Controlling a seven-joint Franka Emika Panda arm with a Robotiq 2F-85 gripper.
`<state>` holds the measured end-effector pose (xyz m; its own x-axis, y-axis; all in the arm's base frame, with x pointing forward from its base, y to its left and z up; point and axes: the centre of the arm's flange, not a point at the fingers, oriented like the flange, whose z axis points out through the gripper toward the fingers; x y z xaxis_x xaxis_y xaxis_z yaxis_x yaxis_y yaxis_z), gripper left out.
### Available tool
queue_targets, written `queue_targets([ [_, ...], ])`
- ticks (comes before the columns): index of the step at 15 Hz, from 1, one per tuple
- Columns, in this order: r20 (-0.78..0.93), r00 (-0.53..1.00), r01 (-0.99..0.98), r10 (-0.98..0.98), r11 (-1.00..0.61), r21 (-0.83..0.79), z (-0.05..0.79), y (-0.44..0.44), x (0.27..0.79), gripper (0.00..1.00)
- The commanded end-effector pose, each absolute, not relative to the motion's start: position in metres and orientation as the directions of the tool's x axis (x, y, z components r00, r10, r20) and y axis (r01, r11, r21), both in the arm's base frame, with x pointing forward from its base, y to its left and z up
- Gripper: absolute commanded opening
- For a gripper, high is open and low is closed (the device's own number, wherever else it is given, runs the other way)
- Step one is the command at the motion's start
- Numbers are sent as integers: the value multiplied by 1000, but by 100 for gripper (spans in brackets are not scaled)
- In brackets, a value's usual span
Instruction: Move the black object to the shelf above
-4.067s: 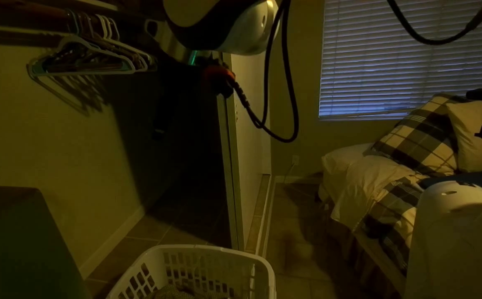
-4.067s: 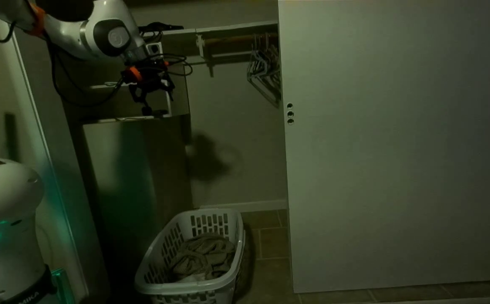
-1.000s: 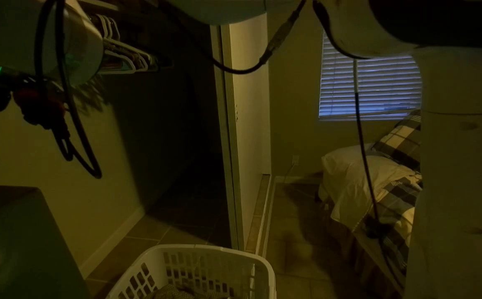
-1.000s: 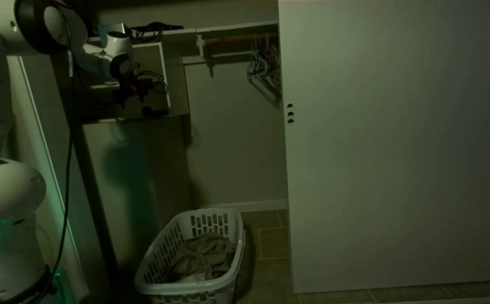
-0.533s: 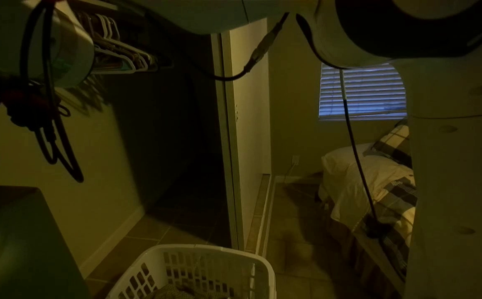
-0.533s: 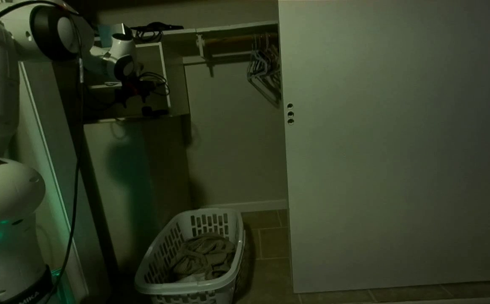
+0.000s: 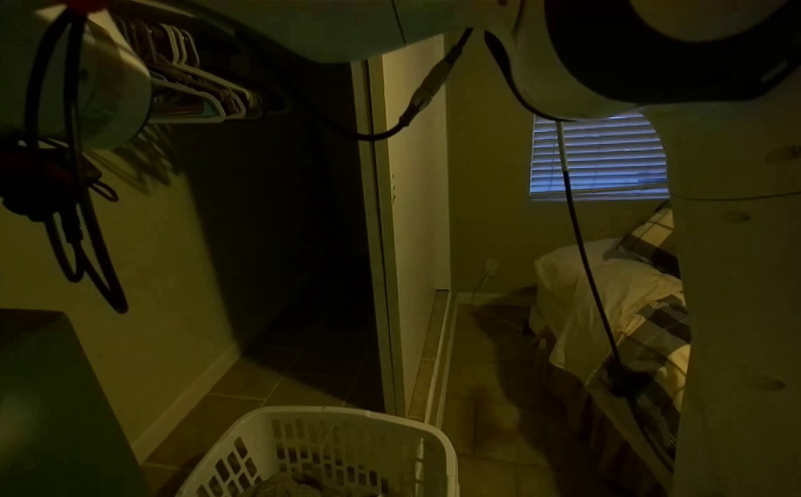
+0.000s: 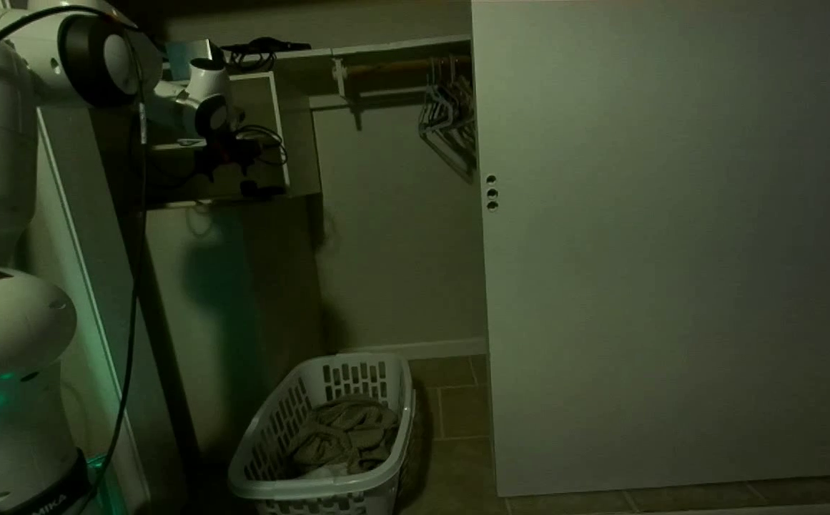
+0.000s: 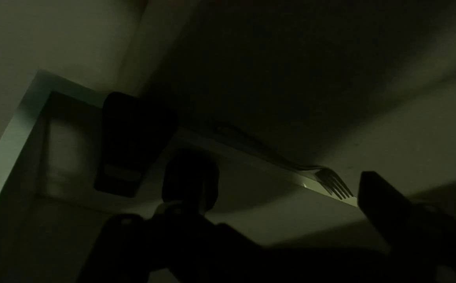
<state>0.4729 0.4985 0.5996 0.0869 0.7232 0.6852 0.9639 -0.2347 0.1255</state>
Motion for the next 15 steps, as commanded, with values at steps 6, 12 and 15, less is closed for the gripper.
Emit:
queue_targets([
  [6,716,186,933,673,-351,86,598,548,506,100],
  [12,734,186,930,653,-358,83,601,570,522,100],
  [15,739,192,930,646,-359,73,596,579,529,100],
])
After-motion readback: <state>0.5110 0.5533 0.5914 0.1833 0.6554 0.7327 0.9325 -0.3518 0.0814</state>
